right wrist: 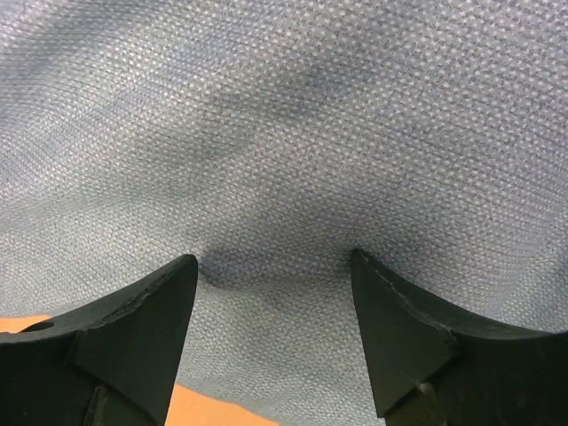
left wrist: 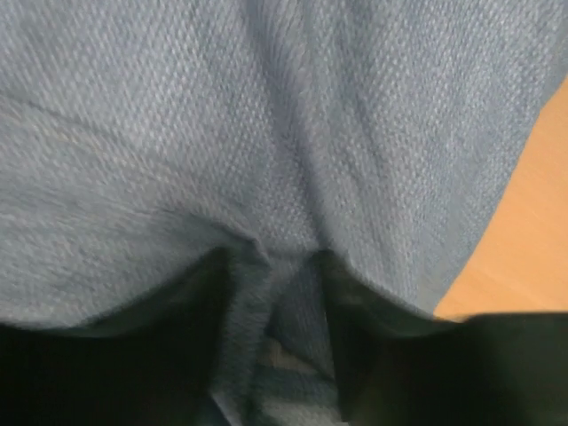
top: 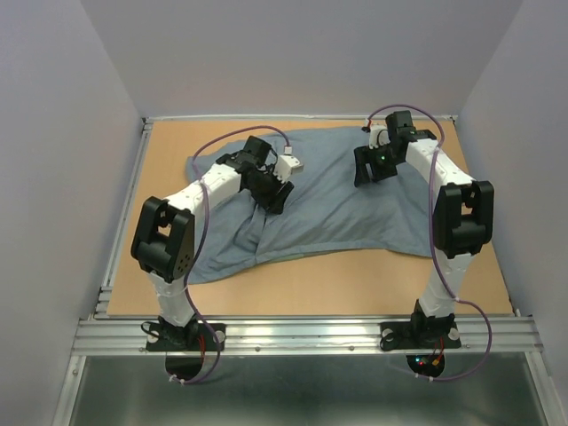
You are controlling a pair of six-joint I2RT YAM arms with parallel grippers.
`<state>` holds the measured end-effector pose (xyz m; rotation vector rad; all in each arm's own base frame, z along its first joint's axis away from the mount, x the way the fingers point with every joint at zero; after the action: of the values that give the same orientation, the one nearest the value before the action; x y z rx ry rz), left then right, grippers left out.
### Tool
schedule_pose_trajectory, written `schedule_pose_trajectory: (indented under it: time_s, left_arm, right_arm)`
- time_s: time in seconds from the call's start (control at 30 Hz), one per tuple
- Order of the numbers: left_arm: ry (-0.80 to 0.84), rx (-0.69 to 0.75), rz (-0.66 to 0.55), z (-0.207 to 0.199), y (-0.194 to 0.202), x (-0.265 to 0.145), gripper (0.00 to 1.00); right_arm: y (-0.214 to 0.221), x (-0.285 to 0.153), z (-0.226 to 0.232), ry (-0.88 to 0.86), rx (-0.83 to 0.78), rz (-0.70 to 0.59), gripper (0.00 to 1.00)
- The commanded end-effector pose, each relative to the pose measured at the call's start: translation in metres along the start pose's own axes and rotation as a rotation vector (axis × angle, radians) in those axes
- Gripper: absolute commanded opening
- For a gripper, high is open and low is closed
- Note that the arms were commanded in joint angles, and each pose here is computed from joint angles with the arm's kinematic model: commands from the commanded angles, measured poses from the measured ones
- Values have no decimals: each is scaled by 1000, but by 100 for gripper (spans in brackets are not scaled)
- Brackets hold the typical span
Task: Put the pillow into the pillowcase
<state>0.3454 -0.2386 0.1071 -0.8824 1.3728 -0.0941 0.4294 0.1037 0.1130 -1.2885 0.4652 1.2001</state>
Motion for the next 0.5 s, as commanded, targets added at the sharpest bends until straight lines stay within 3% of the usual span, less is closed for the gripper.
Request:
schedule_pose_trajectory:
  time_s: [0.0,0.13,0.23,0.37,0.47]
  left_arm:
    - [20,-45,-145,12,-6,-55,98]
    - [-213,-35,-402,53,-41,-147,99]
    - [-331,-31,-434,72,-28,-177,99]
    - [-413,-2,-285,79,26,-177,99]
    - [-283,-22,-106,63,99,-155,91]
  right_arm:
    - [-6,-19,8,8,-36,-31,75]
    - [-4,-40,1,79,-71,-50,76]
    - [1,-66,-6,125,-99,-66,81]
    - [26,-90,-32,197,-102,-14,86]
    - [70,-105,-71,260,-76,90,86]
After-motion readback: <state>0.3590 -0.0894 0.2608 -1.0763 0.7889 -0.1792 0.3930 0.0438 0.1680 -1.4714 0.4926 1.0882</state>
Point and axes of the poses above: each gripper's point midway between its finger pads, its own x axis out along the fingers, its own z axis along the line the jaws close on, y = z × x, the point moved 1 cm from there along -x, back along the fingers, and after that the axes turned 5 degrees about x, right-handed, at the moved point
